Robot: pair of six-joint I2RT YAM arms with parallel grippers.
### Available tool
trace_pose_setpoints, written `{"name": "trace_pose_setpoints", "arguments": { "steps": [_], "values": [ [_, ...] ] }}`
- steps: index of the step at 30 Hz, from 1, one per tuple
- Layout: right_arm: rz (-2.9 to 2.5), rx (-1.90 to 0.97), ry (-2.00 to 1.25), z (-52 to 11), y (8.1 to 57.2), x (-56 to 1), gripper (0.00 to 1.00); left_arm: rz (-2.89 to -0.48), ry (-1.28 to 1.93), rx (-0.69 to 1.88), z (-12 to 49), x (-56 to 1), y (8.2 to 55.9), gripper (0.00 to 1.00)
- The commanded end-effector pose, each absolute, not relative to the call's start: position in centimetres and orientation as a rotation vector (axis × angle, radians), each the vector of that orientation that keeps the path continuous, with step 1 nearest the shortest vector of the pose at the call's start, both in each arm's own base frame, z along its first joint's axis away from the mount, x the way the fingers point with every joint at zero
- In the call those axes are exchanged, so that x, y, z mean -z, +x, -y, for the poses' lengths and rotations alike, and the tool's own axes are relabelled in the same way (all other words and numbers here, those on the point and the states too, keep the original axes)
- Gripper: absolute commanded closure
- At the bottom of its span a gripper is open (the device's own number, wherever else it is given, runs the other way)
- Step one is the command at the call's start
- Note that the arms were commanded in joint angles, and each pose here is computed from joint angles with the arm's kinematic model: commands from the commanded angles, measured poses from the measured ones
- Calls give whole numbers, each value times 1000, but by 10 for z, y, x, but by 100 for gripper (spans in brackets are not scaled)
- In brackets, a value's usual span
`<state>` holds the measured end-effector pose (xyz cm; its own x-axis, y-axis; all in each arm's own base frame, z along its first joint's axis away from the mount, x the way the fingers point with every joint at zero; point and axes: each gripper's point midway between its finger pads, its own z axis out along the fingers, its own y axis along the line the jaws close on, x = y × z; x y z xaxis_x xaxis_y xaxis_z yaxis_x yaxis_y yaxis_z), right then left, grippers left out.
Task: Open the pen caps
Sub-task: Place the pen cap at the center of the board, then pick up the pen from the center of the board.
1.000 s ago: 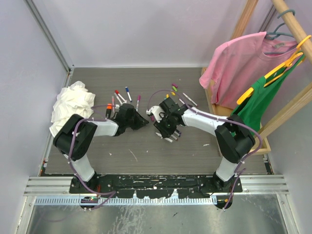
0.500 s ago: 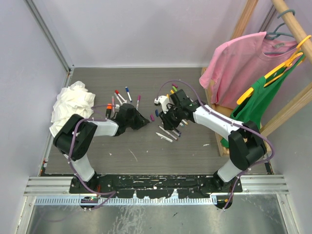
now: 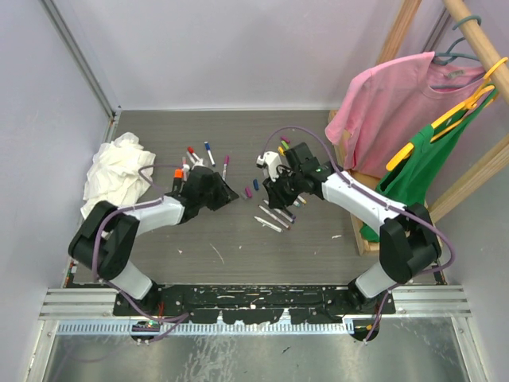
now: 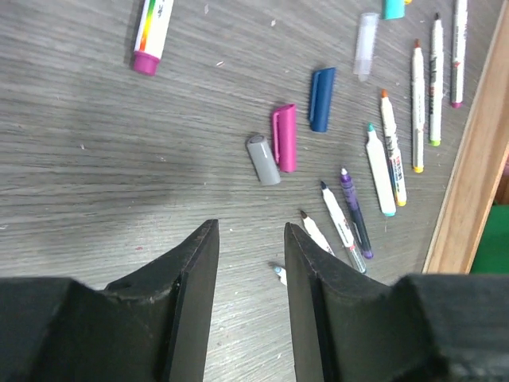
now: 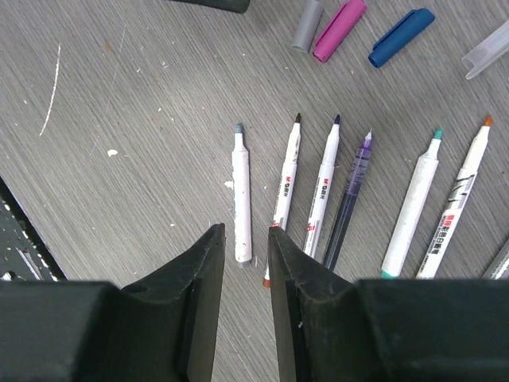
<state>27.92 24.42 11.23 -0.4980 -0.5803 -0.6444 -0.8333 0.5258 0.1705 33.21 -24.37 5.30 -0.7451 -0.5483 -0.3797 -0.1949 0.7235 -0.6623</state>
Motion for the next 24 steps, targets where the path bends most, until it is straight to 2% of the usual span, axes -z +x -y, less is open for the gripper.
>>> {"name": "trace_pose_setpoints", "arguments": {
  "steps": [1, 7, 8, 10, 11, 13, 14, 23, 24],
  "values": [
    [-2143, -665, -1150, -248, 282, -138, 66, -2284, -400, 698, 225, -90, 342, 59],
    [-2119, -678, -1171, -246, 280, -143, 66, -2253, -335, 277, 157, -110, 348, 59],
    [-2117, -679, -1175, -246, 280, -144, 66, -2241, -328, 202, 144, -112, 349, 56],
    [-2115, -682, -1180, -245, 279, -144, 66, -2215, -309, 73, 122, -117, 350, 46],
    [-2114, -685, -1184, -245, 279, -143, 66, -2196, -312, 2, 109, -120, 351, 37],
    [-2119, -687, -1186, -243, 279, -142, 66, -2176, -317, -82, 89, -123, 353, 17],
    [-2118, -690, -1186, -243, 280, -142, 66, -2179, -321, -107, 81, -121, 354, 3],
    [-2119, -710, -1195, -241, 278, -140, 66, -2413, -258, 15, 42, -93, 377, 0],
    [-2119, -713, -1197, -241, 278, -139, 66, -2431, -265, 26, 40, -90, 381, 2]
  ]
}}
